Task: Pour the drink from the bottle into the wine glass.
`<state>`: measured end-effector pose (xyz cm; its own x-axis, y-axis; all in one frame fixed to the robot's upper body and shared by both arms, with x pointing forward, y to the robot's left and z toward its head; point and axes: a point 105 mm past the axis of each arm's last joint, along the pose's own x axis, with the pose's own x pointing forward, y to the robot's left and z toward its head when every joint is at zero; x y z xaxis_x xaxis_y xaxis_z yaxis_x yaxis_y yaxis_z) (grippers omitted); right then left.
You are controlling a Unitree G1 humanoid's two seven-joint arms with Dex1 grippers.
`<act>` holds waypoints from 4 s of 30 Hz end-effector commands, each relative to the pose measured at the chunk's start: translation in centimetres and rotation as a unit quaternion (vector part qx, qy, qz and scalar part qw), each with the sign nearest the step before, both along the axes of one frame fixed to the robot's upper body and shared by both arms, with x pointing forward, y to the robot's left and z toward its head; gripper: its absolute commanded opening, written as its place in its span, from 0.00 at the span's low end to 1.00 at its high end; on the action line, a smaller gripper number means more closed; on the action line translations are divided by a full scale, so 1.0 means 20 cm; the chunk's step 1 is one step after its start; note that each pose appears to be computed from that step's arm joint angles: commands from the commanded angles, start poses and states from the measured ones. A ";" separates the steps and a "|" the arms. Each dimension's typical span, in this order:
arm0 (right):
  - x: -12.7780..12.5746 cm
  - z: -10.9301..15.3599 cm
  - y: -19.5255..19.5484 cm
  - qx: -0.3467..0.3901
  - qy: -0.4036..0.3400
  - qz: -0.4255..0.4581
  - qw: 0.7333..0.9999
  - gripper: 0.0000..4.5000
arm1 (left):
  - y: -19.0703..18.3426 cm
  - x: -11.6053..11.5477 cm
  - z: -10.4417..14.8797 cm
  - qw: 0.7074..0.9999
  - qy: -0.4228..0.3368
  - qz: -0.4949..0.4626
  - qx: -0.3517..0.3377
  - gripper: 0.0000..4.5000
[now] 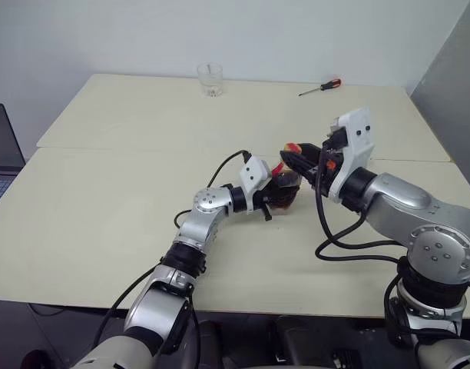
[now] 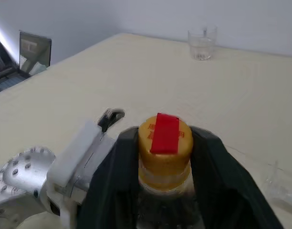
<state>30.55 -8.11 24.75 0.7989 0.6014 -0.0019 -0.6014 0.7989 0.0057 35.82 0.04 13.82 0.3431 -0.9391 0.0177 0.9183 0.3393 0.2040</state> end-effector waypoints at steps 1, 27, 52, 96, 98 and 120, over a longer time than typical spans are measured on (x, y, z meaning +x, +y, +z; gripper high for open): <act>-0.01 0.07 -0.01 0.012 -0.031 -0.004 0.999 0.27 | -0.01 -0.01 0.09 0.999 -0.032 -0.002 -0.017 0.17; -0.10 -0.67 -0.97 0.011 0.094 -0.421 0.902 0.26 | 0.07 0.02 0.08 0.999 -0.019 0.037 -0.025 0.17; -0.24 -0.26 -0.13 -0.017 0.063 0.085 0.994 1.00 | 0.43 0.21 0.10 0.977 -0.017 0.209 -0.048 0.17; 0.03 -0.10 0.28 0.003 0.012 0.190 0.982 1.00 | 1.27 0.25 -0.12 0.826 0.026 0.552 -0.107 0.99; 0.03 -0.11 0.28 0.004 0.011 0.189 0.982 1.00 | 1.27 0.24 -0.12 0.829 0.027 0.550 -0.104 0.99; 0.15 -0.21 -0.03 0.077 0.054 0.064 0.994 1.00 | 0.87 -0.34 -0.24 0.930 0.111 0.350 -0.013 0.99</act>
